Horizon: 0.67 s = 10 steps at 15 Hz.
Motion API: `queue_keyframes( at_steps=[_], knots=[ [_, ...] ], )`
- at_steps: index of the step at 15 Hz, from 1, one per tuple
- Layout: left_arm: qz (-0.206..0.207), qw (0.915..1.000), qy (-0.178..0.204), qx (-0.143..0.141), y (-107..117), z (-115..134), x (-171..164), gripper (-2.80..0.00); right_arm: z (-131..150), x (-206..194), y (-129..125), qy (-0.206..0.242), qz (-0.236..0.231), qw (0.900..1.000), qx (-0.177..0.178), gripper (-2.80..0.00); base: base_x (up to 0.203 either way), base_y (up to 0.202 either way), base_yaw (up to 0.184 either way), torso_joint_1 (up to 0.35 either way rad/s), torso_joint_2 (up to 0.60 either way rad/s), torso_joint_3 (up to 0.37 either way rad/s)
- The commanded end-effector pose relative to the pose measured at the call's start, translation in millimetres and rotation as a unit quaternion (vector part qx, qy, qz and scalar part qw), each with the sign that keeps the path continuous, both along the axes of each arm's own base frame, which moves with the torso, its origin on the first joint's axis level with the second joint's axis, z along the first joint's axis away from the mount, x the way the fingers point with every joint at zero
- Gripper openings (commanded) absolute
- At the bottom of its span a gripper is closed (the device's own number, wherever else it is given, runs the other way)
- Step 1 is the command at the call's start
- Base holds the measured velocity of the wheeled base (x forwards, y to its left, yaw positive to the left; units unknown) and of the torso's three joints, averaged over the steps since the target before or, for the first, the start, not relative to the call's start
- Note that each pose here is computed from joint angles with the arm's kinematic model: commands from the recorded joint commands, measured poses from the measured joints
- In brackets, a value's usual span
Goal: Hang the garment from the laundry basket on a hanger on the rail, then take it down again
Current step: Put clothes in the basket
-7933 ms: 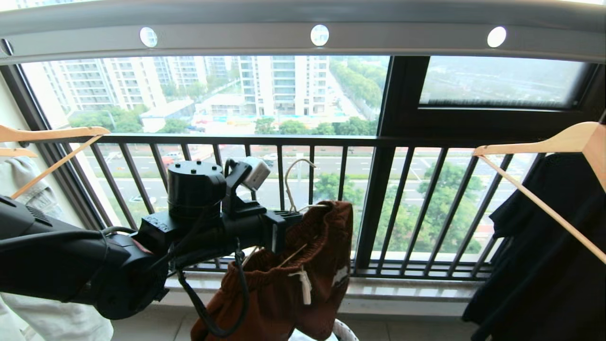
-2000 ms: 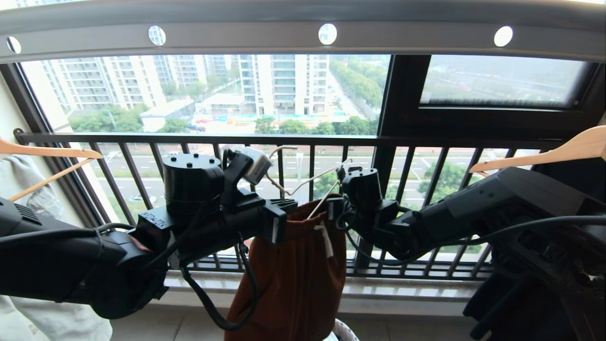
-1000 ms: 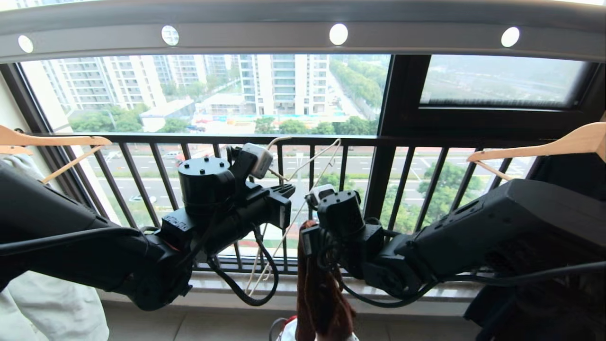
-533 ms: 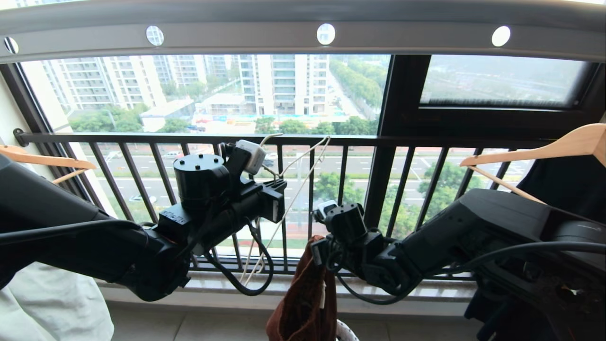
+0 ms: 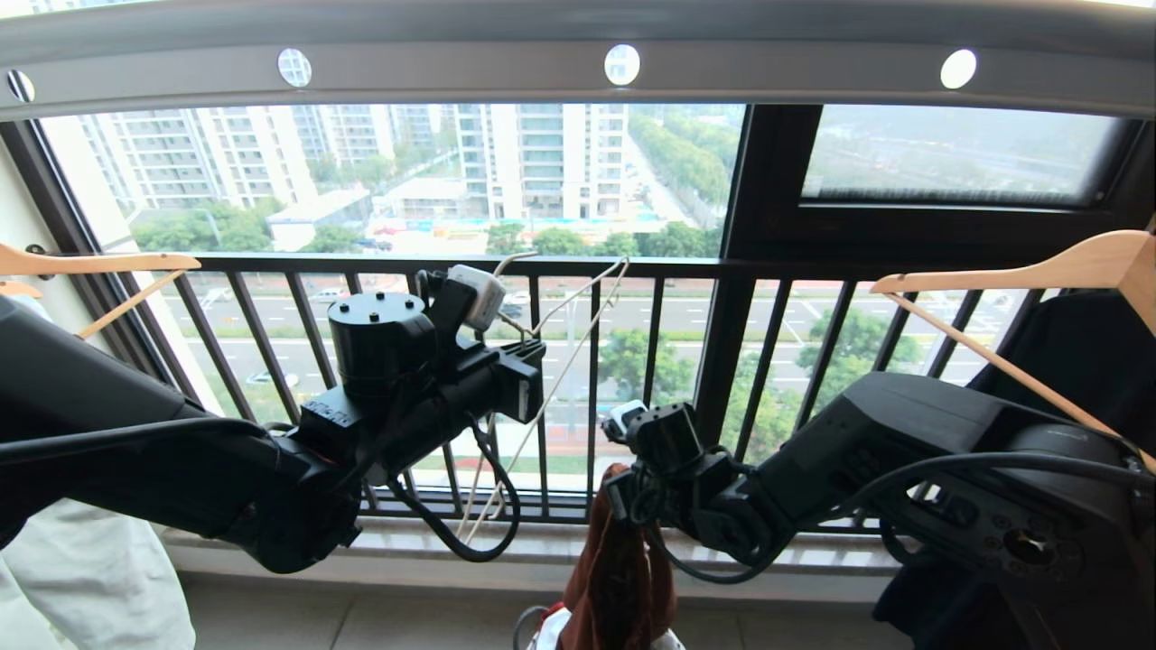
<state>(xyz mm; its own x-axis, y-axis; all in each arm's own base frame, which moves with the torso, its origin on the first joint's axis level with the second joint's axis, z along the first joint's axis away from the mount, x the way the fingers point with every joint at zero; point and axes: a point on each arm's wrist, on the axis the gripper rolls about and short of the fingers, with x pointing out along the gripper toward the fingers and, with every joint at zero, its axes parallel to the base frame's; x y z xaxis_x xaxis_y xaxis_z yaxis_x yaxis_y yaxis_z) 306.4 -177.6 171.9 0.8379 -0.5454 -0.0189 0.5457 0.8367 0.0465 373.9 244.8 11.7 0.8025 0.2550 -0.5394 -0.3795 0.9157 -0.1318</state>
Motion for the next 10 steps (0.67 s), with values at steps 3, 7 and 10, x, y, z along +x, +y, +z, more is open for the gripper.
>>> queue_keyframes(
  at_steps=[3, 7, 10],
  knots=[
    [0.0, 1.0, -0.002, -0.001, 0.0, 0.3, 0.2, -2.8, -19.1, 5.8, -7.9, 0.014, -0.002, 1.0, -0.015, -2.8, 0.0, 0.0, 0.0, 0.0, 0.0, 0.0],
    [0.0, 1.0, -0.004, -0.002, 0.3, 1.4, -0.3, -2.8, -22.9, 16.1, -15.9, 0.014, -0.011, 1.0, -0.012, 0.0, 0.0, 0.0, 0.0, 0.0, 0.0, 0.0],
    [-0.001, 1.0, -0.003, -0.002, -0.3, 0.9, -0.3, -2.8, -22.8, 16.7, -15.5, 0.015, -0.011, 1.0, -0.012, 0.0, 0.0, 0.0, 0.0, 0.0, 0.0, 0.0]
  ],
)
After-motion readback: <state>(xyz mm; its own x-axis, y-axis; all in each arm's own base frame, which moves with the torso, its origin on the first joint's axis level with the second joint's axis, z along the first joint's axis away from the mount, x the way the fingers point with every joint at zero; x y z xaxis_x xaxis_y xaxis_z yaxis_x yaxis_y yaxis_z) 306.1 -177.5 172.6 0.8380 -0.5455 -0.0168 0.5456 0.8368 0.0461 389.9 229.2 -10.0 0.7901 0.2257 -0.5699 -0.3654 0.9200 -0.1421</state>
